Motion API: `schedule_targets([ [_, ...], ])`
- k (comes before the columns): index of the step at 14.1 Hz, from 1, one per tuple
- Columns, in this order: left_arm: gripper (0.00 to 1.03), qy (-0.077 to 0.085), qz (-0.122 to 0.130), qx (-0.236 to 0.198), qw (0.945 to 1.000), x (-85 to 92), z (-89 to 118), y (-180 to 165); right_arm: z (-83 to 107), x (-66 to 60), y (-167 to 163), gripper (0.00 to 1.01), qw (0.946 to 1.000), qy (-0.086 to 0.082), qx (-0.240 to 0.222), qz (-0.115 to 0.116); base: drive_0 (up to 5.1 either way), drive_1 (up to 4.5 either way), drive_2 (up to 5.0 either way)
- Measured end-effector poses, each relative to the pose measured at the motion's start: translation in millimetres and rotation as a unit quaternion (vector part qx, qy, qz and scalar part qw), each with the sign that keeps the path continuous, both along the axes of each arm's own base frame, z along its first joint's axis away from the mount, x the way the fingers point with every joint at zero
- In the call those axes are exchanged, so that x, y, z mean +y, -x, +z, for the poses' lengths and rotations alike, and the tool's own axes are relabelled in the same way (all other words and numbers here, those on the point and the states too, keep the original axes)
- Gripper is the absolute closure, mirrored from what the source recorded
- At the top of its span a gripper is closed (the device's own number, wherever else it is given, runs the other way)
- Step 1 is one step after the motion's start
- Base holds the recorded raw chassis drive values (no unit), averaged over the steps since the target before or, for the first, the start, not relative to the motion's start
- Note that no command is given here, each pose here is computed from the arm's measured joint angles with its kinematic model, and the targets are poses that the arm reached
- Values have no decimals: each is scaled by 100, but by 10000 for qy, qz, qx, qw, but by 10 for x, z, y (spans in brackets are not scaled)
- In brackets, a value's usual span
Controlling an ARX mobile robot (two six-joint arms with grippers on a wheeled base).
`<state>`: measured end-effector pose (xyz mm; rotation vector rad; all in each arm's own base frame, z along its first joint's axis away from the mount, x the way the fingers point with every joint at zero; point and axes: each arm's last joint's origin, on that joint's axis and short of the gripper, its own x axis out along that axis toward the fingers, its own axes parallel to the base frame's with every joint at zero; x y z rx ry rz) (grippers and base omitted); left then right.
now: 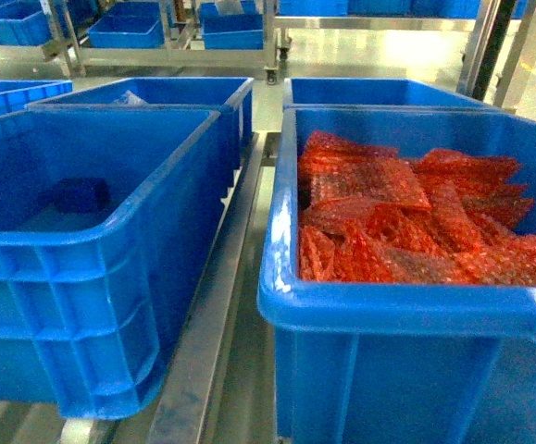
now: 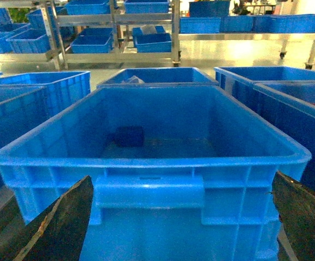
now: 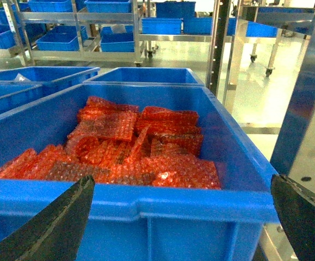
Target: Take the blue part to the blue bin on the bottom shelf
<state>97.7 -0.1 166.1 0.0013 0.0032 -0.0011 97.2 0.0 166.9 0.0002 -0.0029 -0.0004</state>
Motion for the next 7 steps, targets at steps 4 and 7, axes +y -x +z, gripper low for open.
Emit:
schedule_targets([
  [4,5,4,6,0,10000,0,0,0,-1,0,0,3,10000,0,4,0,14,-392,421],
  [7,5,4,6,23,10000,0,-4,0,-3,0,0,3,10000,0,13,0,4,-132,140],
])
